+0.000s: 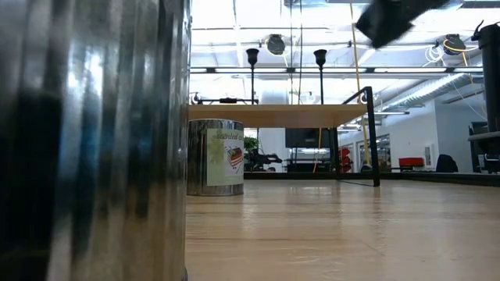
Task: Pick & Place candle stick holders
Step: Put the black candle holder on the shelf
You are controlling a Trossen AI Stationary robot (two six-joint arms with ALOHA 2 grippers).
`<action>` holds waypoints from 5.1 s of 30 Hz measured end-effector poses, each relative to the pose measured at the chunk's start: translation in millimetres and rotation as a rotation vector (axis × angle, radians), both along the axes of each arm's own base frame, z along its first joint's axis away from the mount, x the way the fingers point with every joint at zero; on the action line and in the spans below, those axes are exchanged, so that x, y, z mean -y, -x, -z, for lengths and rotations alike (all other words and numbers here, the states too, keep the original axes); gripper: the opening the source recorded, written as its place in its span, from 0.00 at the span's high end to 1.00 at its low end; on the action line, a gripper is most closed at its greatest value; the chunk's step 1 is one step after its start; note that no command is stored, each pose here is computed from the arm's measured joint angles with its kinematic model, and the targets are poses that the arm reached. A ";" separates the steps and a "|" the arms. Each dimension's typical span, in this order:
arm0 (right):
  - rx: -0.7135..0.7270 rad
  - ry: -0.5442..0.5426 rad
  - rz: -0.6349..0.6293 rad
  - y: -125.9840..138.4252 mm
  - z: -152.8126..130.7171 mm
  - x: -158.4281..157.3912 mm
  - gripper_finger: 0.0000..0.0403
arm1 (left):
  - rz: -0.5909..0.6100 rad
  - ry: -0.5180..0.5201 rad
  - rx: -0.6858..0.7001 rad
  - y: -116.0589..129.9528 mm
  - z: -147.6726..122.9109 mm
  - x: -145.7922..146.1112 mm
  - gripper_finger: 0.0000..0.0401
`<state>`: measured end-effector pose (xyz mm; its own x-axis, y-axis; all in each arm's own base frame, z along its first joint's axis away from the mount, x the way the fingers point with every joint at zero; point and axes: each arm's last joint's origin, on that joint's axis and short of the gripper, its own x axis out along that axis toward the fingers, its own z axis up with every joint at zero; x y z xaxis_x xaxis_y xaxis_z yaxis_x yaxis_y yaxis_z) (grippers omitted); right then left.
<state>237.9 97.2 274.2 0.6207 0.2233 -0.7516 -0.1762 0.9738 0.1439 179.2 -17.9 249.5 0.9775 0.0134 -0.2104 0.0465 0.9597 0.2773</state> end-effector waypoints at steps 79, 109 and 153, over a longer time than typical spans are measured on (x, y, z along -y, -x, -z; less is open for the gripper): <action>0.885 0.062 0.315 -72.1 34.9 70.0 0.97 | -0.090 0.264 0.236 -99.3 18.7 8.9 0.51; 0.800 0.116 0.298 -71.3 42.4 72.2 0.85 | -0.192 0.242 -0.014 -161.9 29.7 19.5 0.96; 0.645 0.150 0.391 -64.0 63.6 73.0 0.54 | -0.759 0.301 0.009 -71.4 -25.1 -167.7 0.96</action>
<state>301.9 24.2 210.7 0.9592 -0.1788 -0.2188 0.1812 0.9834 -0.0093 250.6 149.9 274.6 0.7267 0.6166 -0.3030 -0.6469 0.7626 0.0002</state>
